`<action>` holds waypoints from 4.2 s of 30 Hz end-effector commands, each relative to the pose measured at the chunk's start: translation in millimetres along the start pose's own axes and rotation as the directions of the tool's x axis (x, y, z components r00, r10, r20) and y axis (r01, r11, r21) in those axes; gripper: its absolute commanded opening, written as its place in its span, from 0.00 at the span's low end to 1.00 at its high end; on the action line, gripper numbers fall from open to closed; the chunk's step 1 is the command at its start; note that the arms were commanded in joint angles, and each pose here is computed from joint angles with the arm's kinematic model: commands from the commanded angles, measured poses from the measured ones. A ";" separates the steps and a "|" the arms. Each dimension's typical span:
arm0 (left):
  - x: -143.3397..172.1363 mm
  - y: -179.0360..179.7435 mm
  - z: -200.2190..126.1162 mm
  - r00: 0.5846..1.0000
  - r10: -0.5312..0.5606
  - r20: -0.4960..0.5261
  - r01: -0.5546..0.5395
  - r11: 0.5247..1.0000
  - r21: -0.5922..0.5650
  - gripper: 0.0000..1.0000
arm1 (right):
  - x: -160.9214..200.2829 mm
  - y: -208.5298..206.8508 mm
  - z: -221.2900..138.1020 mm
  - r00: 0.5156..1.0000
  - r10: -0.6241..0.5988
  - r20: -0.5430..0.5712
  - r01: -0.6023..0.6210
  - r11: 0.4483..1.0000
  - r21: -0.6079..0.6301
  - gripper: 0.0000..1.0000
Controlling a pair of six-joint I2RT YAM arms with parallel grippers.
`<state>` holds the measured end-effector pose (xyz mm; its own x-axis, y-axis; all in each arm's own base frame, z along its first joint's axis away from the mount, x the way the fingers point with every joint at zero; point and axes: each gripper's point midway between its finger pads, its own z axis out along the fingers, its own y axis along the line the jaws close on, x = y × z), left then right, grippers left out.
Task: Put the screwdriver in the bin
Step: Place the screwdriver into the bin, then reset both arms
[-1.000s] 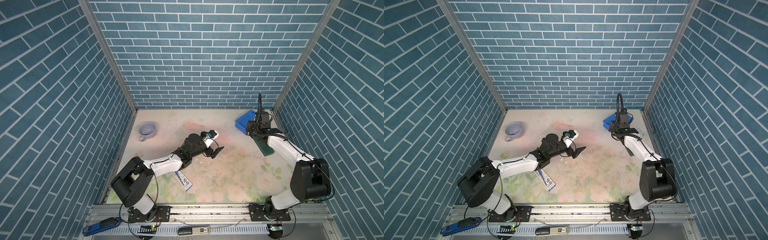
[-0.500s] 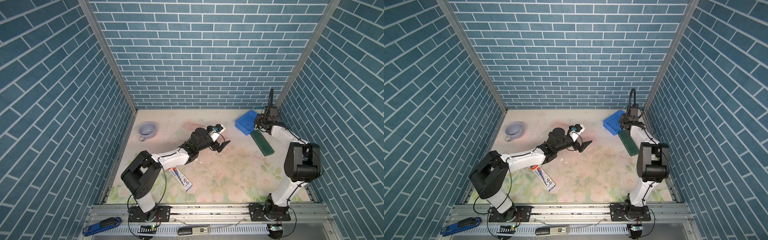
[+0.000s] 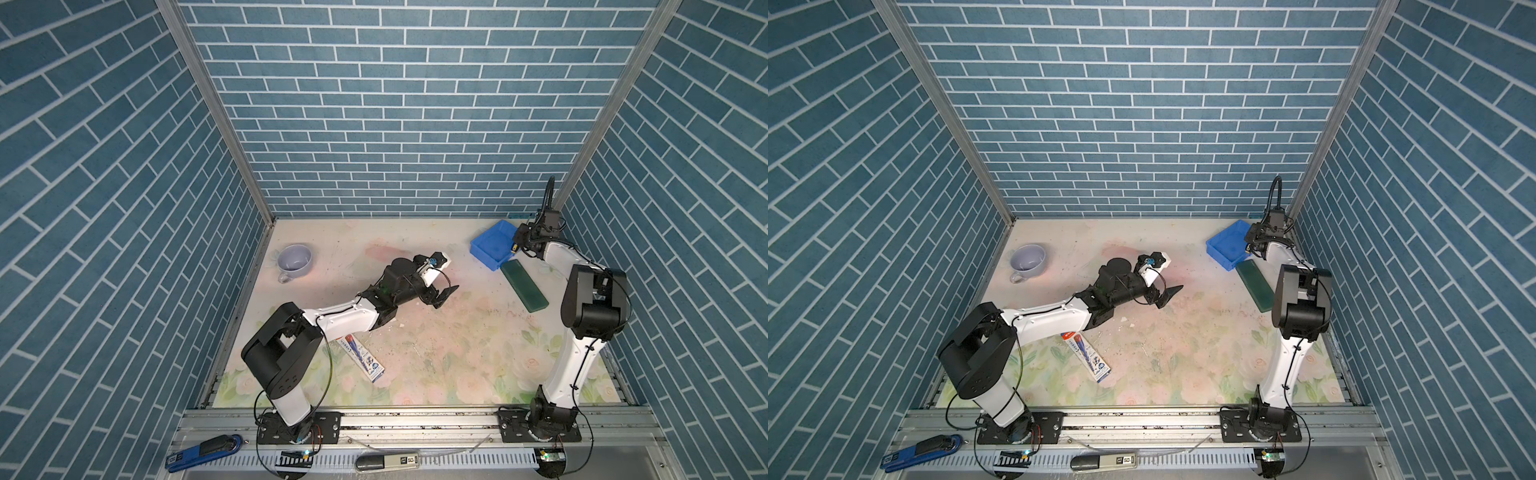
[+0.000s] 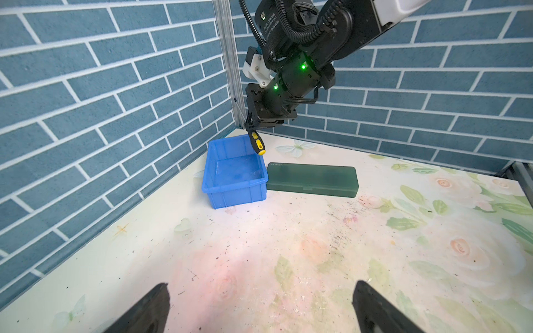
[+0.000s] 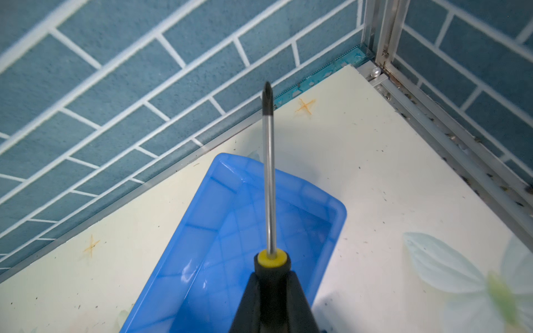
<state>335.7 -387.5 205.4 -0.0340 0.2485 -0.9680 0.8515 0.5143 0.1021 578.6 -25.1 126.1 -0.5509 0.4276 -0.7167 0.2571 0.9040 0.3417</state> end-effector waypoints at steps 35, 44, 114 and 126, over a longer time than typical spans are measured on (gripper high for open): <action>10.8 -4.6 -15.1 0.999 0.033 -0.007 -0.033 0.999 -0.016 1.00 | 6.6 35.6 52.5 0.993 0.094 -0.065 -0.102 0.988 -0.118 0.00; 8.2 -5.2 -17.2 0.999 0.043 -0.003 -0.043 0.999 -0.014 1.00 | 29.9 37.8 57.4 0.989 0.089 -0.116 -0.101 0.989 -0.104 0.00; 165.6 196.8 -273.7 0.961 -0.256 -0.106 0.047 0.529 -0.847 1.00 | 119.6 -62.8 -177.5 0.852 -0.397 0.342 0.352 0.917 0.187 0.95; 183.3 228.5 -281.6 0.963 -0.268 0.019 0.148 0.471 -0.870 1.00 | 127.0 -57.3 -142.4 0.838 -0.418 0.351 0.390 0.908 0.149 0.96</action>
<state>367.4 2.6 108.7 -0.3103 0.1386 -0.9405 -0.0448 0.9861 0.1601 373.1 -26.2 96.1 -0.3421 0.0211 -0.9394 0.1637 0.9858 -0.0375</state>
